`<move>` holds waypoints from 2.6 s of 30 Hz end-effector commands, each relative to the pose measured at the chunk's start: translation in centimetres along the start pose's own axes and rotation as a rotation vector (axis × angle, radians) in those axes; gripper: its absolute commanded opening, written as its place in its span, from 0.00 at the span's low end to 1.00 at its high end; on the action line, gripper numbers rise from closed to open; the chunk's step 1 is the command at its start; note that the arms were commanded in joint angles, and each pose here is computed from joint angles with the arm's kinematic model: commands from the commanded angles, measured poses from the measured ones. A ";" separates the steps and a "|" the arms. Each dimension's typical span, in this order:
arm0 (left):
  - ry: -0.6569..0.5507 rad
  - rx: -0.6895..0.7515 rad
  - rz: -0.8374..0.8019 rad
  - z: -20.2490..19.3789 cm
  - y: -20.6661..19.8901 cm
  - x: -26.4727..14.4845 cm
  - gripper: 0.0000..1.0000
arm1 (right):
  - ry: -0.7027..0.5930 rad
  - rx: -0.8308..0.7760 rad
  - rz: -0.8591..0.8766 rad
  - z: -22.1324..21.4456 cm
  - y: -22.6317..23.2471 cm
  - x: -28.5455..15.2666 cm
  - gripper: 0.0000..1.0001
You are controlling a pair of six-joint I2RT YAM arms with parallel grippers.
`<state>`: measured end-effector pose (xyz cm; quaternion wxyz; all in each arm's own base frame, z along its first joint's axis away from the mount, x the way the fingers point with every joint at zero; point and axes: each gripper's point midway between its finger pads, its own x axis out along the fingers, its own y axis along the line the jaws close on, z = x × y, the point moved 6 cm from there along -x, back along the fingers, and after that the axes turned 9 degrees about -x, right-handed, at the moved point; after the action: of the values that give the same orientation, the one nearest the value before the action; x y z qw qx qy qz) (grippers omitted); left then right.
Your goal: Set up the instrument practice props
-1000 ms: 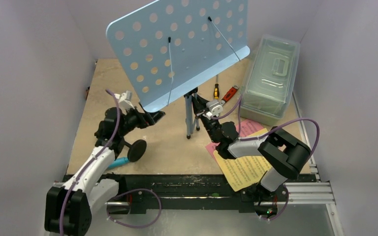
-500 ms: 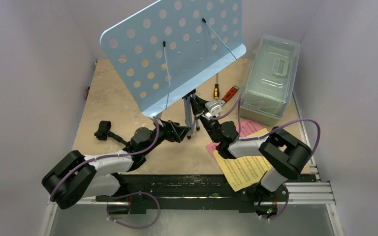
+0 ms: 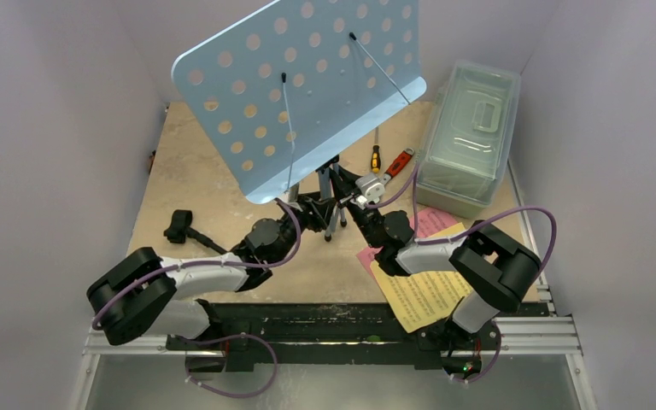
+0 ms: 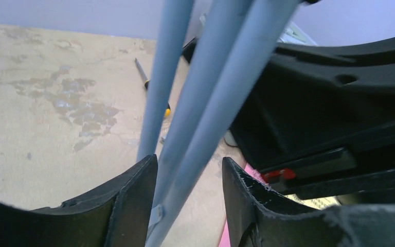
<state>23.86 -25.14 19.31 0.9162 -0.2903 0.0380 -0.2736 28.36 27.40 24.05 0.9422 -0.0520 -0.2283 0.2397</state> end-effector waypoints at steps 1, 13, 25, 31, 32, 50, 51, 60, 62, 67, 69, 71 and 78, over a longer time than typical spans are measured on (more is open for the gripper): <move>-0.119 0.121 0.066 2.1 -1.9 1.1 0.46 | 0.099 -0.040 0.018 -2.2 0.1 -1.1 0.00; -0.169 0.308 0.318 2.6 -0.8 -0.4 0.14 | 0.070 -0.068 -0.066 -2.8 -1.2 -2.4 0.00; -0.160 0.477 0.465 5.8 1.9 -4.8 0.00 | 0.118 -0.122 -0.169 -3.3 -3.5 -3.8 0.00; -0.172 0.486 0.480 6.5 2.2 -5.6 0.00 | 0.186 -0.116 -0.227 -4.1 -4.3 -5.1 0.00; -0.169 0.488 0.481 6.4 2.3 -5.7 0.00 | 0.201 -0.120 -0.234 -4.1 -4.5 -5.1 0.00; -0.128 0.338 0.581 4.4 7.7 -8.8 0.00 | 0.442 -0.174 -0.149 -2.9 -3.4 -3.6 0.00; -0.121 0.341 0.578 4.4 7.7 -8.8 0.00 | 0.457 -0.170 -0.144 -2.8 -3.3 -3.6 0.00; -0.061 0.323 0.574 3.6 7.9 -9.0 0.00 | 0.584 -0.155 -0.106 -4.1 -2.8 -5.2 0.00; -0.049 0.316 0.583 3.4 8.1 -9.2 0.00 | 0.624 -0.188 -0.119 -4.2 -2.9 -5.6 0.00; -0.019 0.278 0.534 2.9 7.7 -9.2 0.00 | 0.639 -0.292 -0.143 -1.9 -1.0 -5.3 0.00; -0.005 0.267 0.510 2.6 7.5 -9.1 0.00 | 0.650 -0.283 -0.166 -1.9 -0.5 -5.1 0.00; 0.000 0.261 0.506 2.5 7.3 -8.9 0.00 | 0.675 -0.287 -0.230 -2.4 -0.6 -5.1 0.00; -0.038 0.244 0.616 3.1 8.2 -9.5 0.00 | 0.671 -0.344 -0.320 -3.4 -2.6 -5.3 0.00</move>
<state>19.97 -17.50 19.78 0.9706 -0.1837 0.0425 -0.1497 24.35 30.43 24.61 0.9639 -0.1448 -0.0475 0.2185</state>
